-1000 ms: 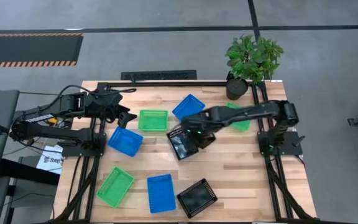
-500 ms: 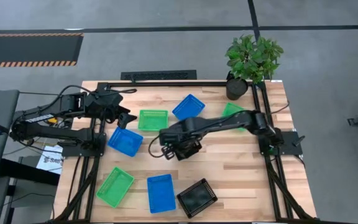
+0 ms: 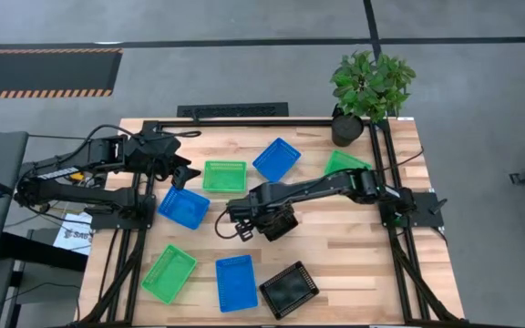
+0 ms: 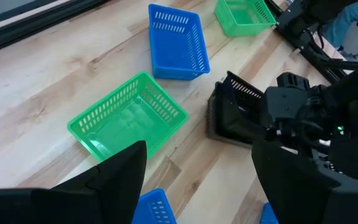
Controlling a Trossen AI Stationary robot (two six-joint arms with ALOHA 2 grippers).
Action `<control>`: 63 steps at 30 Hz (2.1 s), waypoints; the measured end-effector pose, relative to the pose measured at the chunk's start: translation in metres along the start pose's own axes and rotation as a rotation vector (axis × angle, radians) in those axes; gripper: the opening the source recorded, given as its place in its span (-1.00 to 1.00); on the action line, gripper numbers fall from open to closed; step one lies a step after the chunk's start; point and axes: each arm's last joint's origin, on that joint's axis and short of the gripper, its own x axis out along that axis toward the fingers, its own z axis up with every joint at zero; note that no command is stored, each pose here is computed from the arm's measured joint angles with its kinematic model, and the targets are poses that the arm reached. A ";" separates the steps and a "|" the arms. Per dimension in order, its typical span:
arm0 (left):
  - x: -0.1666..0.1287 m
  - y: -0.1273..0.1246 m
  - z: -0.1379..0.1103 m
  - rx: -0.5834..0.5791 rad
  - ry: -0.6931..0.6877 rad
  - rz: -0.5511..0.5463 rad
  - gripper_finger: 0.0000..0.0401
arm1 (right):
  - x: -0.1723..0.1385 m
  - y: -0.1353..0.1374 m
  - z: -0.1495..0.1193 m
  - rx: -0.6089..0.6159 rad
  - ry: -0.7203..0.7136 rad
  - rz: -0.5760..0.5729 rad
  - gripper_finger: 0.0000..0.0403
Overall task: Stack baskets by color
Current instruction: Stack the bottom right black bin on the top black bin, then move the black stacked bins slightly to the right on the table
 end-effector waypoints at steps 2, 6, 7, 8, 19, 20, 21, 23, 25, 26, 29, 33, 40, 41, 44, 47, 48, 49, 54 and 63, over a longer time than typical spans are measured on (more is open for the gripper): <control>0.000 0.000 0.000 0.000 0.001 0.001 0.39 | 0.001 -0.002 -0.001 0.002 0.006 -0.013 -0.93; 0.000 0.000 0.000 0.004 0.001 0.001 0.39 | 0.001 -0.008 -0.003 0.006 0.030 -0.074 -0.91; 0.000 0.000 0.000 0.010 0.001 0.001 0.39 | 0.001 -0.008 -0.003 0.000 0.033 -0.083 -0.91; 0.000 0.000 0.000 0.014 0.001 0.001 0.39 | 0.001 -0.009 -0.003 -0.008 0.034 -0.085 -0.91; 0.000 0.000 -0.001 0.018 0.006 0.004 0.39 | 0.002 -0.004 -0.002 -0.077 0.013 -0.038 -0.79; 0.000 0.000 -0.001 0.018 0.005 0.004 0.39 | 0.002 -0.004 -0.002 -0.087 0.014 -0.037 -0.75; 0.000 0.000 -0.001 0.018 0.005 0.004 0.39 | 0.002 -0.004 -0.002 -0.093 0.013 -0.037 -0.70; 0.000 0.000 -0.001 0.017 0.005 0.004 0.39 | 0.002 -0.004 -0.002 -0.100 0.014 -0.037 -0.57; 0.000 0.000 -0.001 0.017 0.005 0.004 0.39 | 0.002 -0.003 -0.002 -0.116 0.013 -0.034 -0.44; 0.000 0.000 -0.001 0.017 0.005 0.004 0.39 | 0.002 -0.003 -0.002 -0.120 0.013 -0.033 -0.37; 0.000 0.000 -0.001 0.017 0.006 0.002 0.39 | -0.001 -0.004 -0.002 -0.139 0.012 -0.033 -0.18; 0.000 0.000 -0.001 0.015 0.017 -0.014 0.39 | -0.023 -0.002 -0.001 -0.161 -0.046 -0.050 -0.02; 0.000 -0.001 0.000 0.018 0.015 -0.036 0.39 | -0.038 -0.015 0.007 -0.170 -0.097 -0.171 0.03; 0.000 -0.002 0.000 0.026 0.024 -0.049 0.39 | -0.037 -0.018 0.009 -0.178 -0.097 -0.190 0.03; 0.000 -0.003 -0.001 0.061 0.041 -0.078 0.39 | -0.036 -0.022 0.016 -0.210 -0.133 -0.234 0.04; 0.000 -0.002 0.000 0.067 0.032 -0.071 0.39 | -0.047 -0.028 0.015 -0.236 -0.159 -0.255 0.06; 0.000 -0.003 0.001 0.065 0.022 -0.069 0.39 | -0.052 -0.029 0.014 -0.242 -0.163 -0.252 0.07; 0.000 -0.003 0.002 0.061 0.012 -0.073 0.39 | -0.058 -0.031 0.013 -0.247 -0.164 -0.250 0.07; 0.000 -0.005 0.009 0.033 -0.025 -0.139 0.39 | -0.081 -0.038 0.009 -0.257 -0.184 -0.218 0.07; -0.001 -0.006 0.020 0.002 -0.096 -0.220 0.39 | -0.156 -0.064 -0.015 -0.266 -0.291 -0.066 0.07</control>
